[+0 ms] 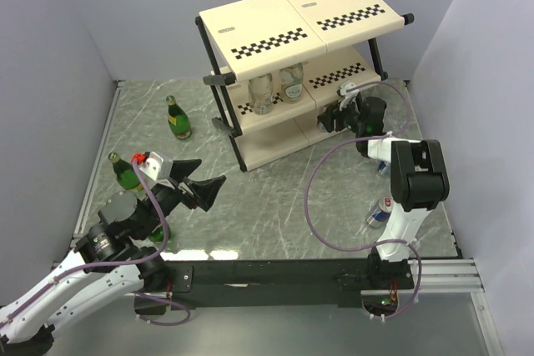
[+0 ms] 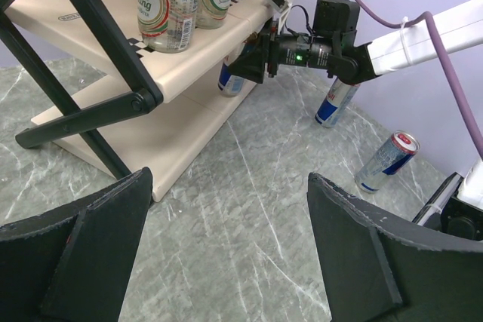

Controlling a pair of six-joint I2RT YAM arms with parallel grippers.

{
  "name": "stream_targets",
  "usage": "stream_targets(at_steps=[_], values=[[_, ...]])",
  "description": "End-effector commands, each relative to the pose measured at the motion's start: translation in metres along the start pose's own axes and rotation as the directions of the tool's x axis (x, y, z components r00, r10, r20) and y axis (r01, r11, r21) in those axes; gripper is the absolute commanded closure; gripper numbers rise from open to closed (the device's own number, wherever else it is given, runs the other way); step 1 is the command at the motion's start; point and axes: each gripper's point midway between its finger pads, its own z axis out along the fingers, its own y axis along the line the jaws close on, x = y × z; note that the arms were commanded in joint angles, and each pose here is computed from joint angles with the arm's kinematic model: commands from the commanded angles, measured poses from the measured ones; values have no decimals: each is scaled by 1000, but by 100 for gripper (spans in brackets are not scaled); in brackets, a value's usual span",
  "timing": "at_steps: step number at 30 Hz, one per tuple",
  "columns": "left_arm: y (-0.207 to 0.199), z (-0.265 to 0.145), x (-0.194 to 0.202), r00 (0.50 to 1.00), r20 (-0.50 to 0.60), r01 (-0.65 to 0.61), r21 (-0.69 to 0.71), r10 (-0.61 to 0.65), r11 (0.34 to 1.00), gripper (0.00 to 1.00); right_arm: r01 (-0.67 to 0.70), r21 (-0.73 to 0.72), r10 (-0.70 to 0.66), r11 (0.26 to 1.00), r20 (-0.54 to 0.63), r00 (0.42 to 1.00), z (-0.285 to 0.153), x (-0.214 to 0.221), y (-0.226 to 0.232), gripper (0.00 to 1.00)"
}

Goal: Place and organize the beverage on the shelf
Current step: Place the drink on the shelf.

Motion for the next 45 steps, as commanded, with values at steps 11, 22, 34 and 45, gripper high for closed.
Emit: stream_targets(at_steps=[11,22,34,45], values=[[-4,-3,-26,997,73,30,6,-30,1000,11,110,25,-112,994,135,985,11,-54,-20,100],[-5,-3,-30,997,80,25,6,-26,1000,11,115,-7,-114,993,96,989,17,-52,-21,97],[-5,-4,-32,996,82,24,8,-25,1000,11,118,-5,-117,993,96,988,14,-51,-19,85],[-5,-4,-31,996,82,29,7,-30,1000,11,106,2,-106,994,100,989,12,-51,-21,66]])
